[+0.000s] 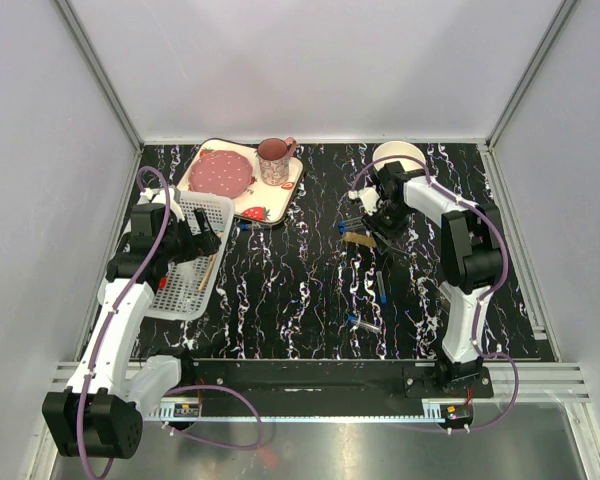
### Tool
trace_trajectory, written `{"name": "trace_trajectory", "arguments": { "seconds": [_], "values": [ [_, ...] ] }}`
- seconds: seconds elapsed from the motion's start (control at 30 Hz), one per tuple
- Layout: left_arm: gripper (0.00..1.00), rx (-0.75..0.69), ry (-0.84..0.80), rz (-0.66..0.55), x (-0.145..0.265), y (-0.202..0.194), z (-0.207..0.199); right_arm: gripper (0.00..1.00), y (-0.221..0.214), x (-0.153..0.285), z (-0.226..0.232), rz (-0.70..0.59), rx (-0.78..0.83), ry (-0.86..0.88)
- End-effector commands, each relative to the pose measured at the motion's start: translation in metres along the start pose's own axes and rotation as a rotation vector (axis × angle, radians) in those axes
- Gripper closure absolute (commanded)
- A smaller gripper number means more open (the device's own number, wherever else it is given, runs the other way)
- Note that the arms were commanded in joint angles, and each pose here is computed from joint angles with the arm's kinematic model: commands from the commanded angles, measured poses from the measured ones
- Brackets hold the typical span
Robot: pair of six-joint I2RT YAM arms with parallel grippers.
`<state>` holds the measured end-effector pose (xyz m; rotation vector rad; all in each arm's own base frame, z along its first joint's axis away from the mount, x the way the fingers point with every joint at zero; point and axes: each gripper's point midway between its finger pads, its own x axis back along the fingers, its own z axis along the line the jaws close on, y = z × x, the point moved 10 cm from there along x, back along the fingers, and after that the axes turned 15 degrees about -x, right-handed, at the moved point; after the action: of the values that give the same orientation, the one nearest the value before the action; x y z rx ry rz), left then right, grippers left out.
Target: Organize the chemistry lab equipment
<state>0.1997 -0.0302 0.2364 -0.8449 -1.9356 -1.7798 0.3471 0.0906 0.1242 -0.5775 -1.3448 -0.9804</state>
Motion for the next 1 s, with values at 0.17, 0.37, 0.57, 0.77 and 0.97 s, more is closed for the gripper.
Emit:
{"name": "trace_trajectory", "arguments": {
  "seconds": [0.17, 0.37, 0.57, 0.77, 0.97],
  "values": [
    [0.01, -0.025, -0.021, -0.06, 0.001, 0.007, -0.001, 0.62, 0.011, -0.005, -0.005, -0.018, 0.046, -0.039],
    [0.01, -0.025, -0.023, -0.057, 0.0, 0.007, -0.001, 0.64, 0.008, 0.0, 0.002, -0.018, 0.079, 0.007],
    [0.01, -0.024, -0.026, -0.052, -0.001, 0.007, -0.001, 0.6, 0.005, 0.024, 0.015, -0.058, 0.154, 0.109],
    [0.01, -0.024, -0.029, -0.051, -0.001, 0.007, -0.001, 0.59, 0.013, 0.04, 0.013, -0.101, 0.178, 0.046],
    [0.01, -0.024, -0.03, -0.051, -0.001, 0.007, -0.001, 0.49, 0.024, 0.031, 0.0, -0.072, 0.177, -0.03]
  ]
}}
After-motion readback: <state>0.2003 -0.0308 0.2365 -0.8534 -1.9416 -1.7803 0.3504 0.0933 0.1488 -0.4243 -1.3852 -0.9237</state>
